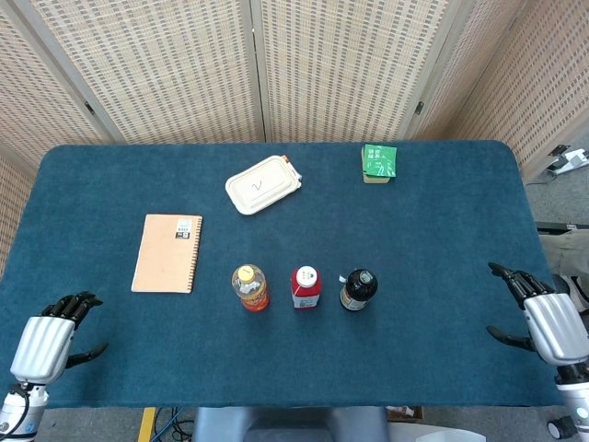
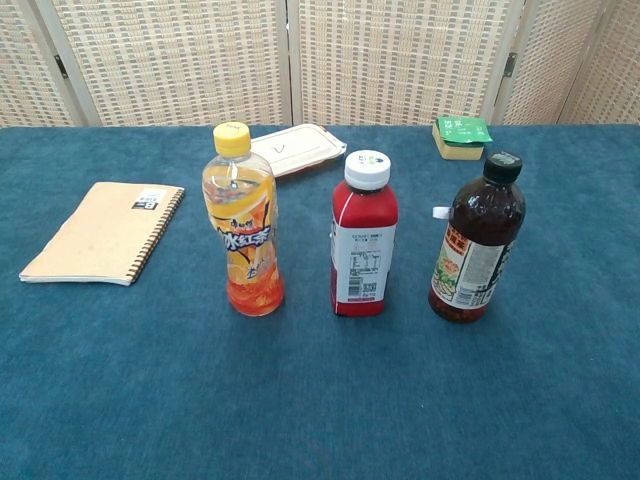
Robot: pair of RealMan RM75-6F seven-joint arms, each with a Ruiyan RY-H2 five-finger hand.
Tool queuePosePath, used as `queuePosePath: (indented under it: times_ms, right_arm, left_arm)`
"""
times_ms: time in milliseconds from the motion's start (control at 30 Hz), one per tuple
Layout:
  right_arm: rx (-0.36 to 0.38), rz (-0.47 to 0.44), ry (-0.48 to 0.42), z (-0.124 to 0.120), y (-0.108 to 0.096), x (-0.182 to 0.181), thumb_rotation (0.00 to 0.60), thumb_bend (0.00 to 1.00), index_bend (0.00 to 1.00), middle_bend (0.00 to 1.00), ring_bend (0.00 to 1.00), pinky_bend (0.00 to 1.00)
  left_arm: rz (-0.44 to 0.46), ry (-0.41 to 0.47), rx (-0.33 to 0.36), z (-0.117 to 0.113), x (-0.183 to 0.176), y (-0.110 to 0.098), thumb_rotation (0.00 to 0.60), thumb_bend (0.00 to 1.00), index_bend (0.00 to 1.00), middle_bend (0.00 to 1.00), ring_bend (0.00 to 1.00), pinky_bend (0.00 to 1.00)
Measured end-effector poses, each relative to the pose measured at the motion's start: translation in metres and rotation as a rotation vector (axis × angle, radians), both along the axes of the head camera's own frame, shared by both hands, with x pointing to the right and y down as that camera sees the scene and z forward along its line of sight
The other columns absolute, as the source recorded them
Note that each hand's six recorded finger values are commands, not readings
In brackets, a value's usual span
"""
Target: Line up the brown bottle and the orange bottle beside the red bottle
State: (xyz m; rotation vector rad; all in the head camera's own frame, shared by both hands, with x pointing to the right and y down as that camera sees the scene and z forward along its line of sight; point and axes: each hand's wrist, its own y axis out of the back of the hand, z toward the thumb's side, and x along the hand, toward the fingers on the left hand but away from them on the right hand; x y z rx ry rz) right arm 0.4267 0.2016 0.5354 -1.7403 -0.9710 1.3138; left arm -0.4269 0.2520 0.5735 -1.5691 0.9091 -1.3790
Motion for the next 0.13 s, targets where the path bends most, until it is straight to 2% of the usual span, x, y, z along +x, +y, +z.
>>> queuePosePath:
  times_ms: [133]
  right_arm:
    - [-0.002,0.010,-0.005,-0.0001,-0.0013,0.0032,0.600,0.00,0.15,0.26,0.23,0.46]
  left_arm:
    - [0.012,0.004,0.003,0.0011,0.0037,0.0001,0.600,0.04,0.33,0.30,0.30,0.47]
